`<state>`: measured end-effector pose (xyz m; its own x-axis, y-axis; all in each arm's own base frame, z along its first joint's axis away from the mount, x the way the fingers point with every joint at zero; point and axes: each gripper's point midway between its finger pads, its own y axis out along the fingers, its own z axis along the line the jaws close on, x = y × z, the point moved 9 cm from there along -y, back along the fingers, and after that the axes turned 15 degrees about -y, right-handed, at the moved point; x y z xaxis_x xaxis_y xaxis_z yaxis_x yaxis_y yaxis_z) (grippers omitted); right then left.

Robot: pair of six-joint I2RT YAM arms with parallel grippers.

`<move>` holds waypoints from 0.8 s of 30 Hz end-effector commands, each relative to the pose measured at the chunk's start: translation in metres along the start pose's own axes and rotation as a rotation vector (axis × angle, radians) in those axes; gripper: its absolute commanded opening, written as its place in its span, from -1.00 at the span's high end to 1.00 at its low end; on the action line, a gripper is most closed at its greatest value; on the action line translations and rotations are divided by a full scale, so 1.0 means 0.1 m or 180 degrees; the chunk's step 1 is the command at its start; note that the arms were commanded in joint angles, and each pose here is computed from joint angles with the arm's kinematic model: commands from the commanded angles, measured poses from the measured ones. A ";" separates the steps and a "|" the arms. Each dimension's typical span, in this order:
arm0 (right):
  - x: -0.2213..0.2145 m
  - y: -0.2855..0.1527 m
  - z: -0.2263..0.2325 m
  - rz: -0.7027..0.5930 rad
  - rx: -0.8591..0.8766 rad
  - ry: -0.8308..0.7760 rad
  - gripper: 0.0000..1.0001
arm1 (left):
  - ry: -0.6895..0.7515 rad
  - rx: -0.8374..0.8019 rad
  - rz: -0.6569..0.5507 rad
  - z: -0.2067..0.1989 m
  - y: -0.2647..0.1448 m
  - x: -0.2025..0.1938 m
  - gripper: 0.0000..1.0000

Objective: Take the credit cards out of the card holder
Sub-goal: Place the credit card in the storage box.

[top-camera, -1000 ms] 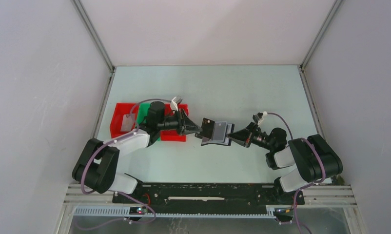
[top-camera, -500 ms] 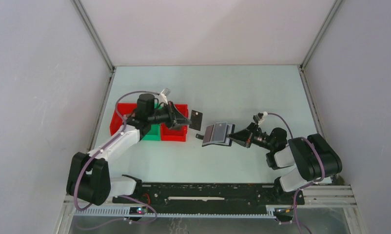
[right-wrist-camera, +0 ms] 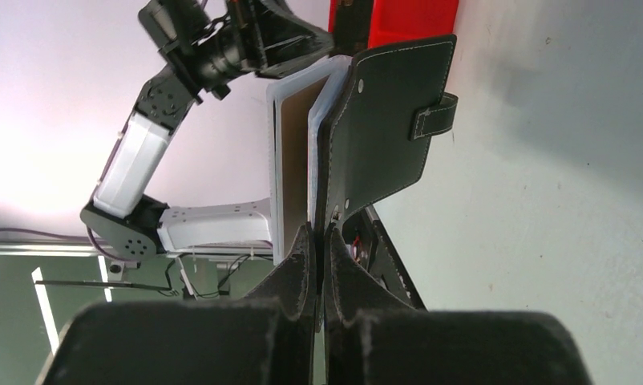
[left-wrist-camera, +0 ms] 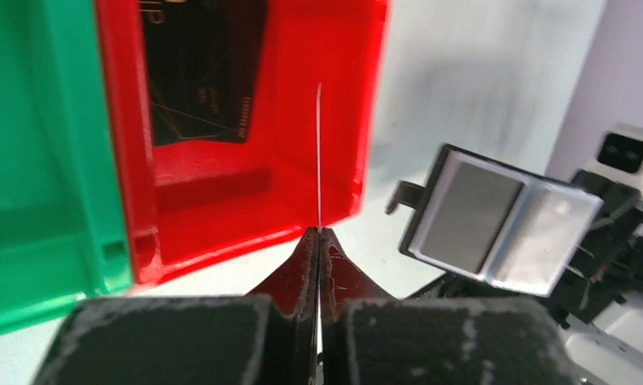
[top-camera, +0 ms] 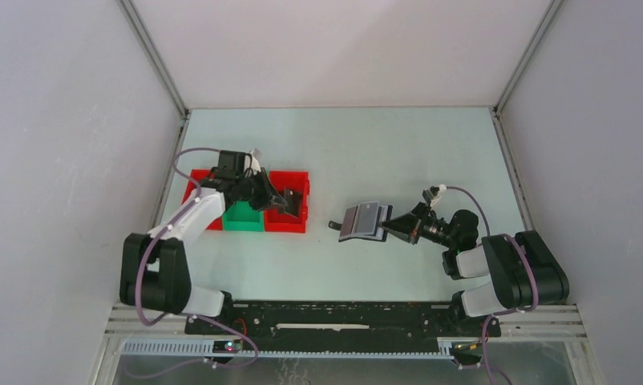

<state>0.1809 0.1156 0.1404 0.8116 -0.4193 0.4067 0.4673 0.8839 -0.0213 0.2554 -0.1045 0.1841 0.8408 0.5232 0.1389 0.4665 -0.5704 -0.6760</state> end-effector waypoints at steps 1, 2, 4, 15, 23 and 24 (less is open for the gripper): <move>0.02 -0.02 0.04 0.0032 0.0114 -0.0156 1.00 | 0.0159 0.0305 -0.0141 0.03 0.13 0.23 1.00; 0.02 -0.03 0.03 0.0031 0.0110 -0.0149 1.00 | 0.0156 0.0326 -0.0131 0.04 0.16 0.25 1.00; 0.02 -0.04 0.01 0.0026 0.0084 -0.0142 1.00 | 0.0157 0.0395 -0.0146 0.08 0.21 0.28 1.00; 0.00 -0.09 -0.20 0.0029 -0.0179 0.0107 1.00 | 0.0123 0.0626 -0.0176 0.18 0.45 0.44 0.91; 0.00 -0.08 -0.27 0.0072 -0.0268 0.0165 1.00 | 0.0224 0.0874 -0.0420 0.10 0.22 0.41 0.04; -0.02 -0.09 -0.32 0.0103 -0.0341 0.0196 1.00 | 0.0283 0.0868 -0.0471 0.04 0.15 0.40 -0.01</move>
<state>0.1847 0.1038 0.1167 0.8429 -0.4304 0.3229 0.4853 0.8673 -0.1109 0.2965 -0.0951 0.1387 0.8282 0.5325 0.1746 0.4137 -0.3707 -0.8315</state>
